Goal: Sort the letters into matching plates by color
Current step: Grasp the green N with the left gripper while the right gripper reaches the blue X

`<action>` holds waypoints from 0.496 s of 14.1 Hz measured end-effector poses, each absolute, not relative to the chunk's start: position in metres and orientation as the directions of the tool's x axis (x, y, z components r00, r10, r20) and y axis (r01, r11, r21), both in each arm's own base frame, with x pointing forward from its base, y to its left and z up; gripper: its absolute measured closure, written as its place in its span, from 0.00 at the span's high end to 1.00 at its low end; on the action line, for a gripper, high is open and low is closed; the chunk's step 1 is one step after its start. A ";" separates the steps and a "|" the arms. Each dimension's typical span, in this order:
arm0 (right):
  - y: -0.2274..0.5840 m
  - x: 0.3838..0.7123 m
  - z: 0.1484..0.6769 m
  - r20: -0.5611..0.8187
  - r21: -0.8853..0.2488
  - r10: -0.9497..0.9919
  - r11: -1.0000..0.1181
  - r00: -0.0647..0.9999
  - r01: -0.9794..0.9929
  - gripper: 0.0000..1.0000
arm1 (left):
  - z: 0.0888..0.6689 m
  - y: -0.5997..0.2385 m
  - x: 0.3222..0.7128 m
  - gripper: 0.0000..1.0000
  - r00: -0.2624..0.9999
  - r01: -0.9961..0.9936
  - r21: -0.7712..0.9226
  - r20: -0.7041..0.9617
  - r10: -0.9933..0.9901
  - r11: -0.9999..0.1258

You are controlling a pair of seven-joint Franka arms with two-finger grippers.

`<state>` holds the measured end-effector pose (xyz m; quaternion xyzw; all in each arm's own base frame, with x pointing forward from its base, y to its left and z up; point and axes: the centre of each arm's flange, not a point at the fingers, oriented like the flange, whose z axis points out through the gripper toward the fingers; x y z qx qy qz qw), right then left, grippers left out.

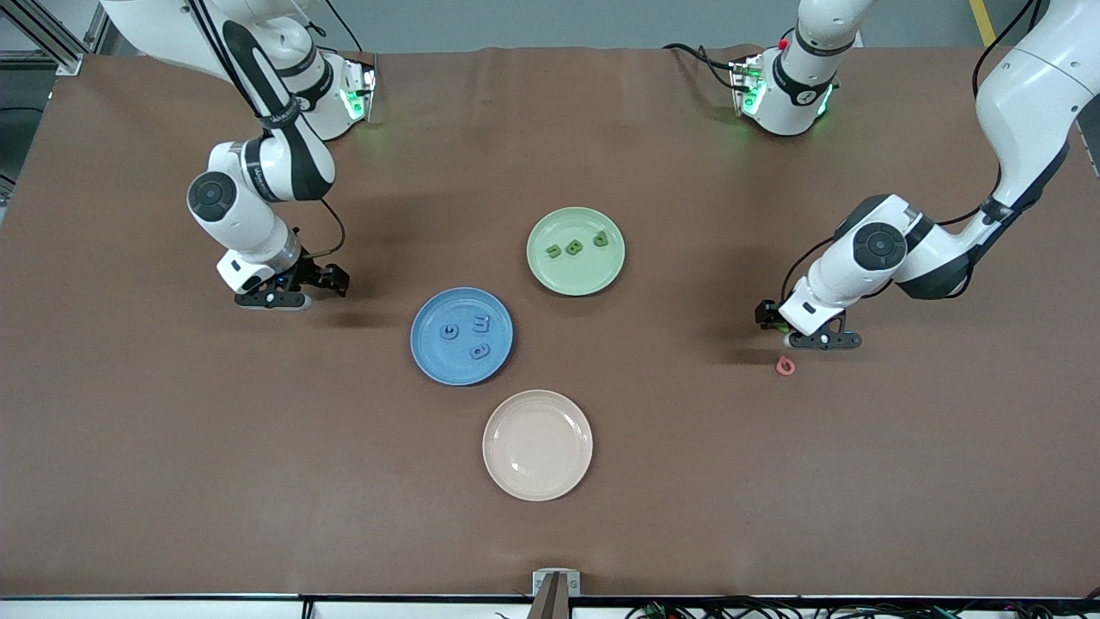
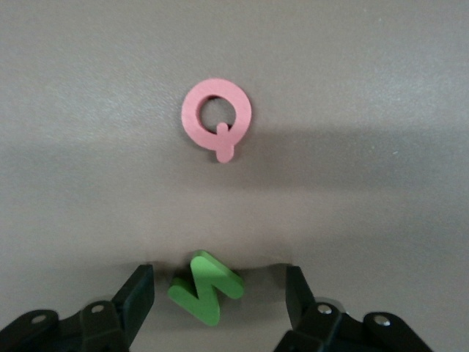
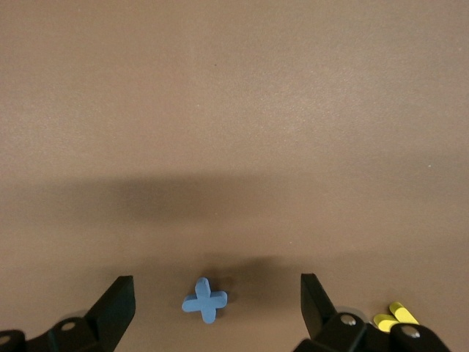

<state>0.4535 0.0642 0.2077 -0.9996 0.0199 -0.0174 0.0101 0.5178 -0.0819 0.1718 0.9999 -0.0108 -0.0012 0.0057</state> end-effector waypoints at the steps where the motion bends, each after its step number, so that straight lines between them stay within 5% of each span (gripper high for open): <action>1: 0.064 0.450 0.206 0.045 -0.021 -0.039 -0.999 0.998 -0.038 1.00 | 0.171 -0.083 0.518 0.75 1.000 -0.022 0.011 -0.003 -0.022 -1.000; 7: 0.069 0.434 0.190 0.065 -0.020 -0.053 -0.998 0.996 -0.052 1.00 | 0.173 -0.083 0.519 0.62 1.000 -0.021 0.012 0.002 -0.021 -1.000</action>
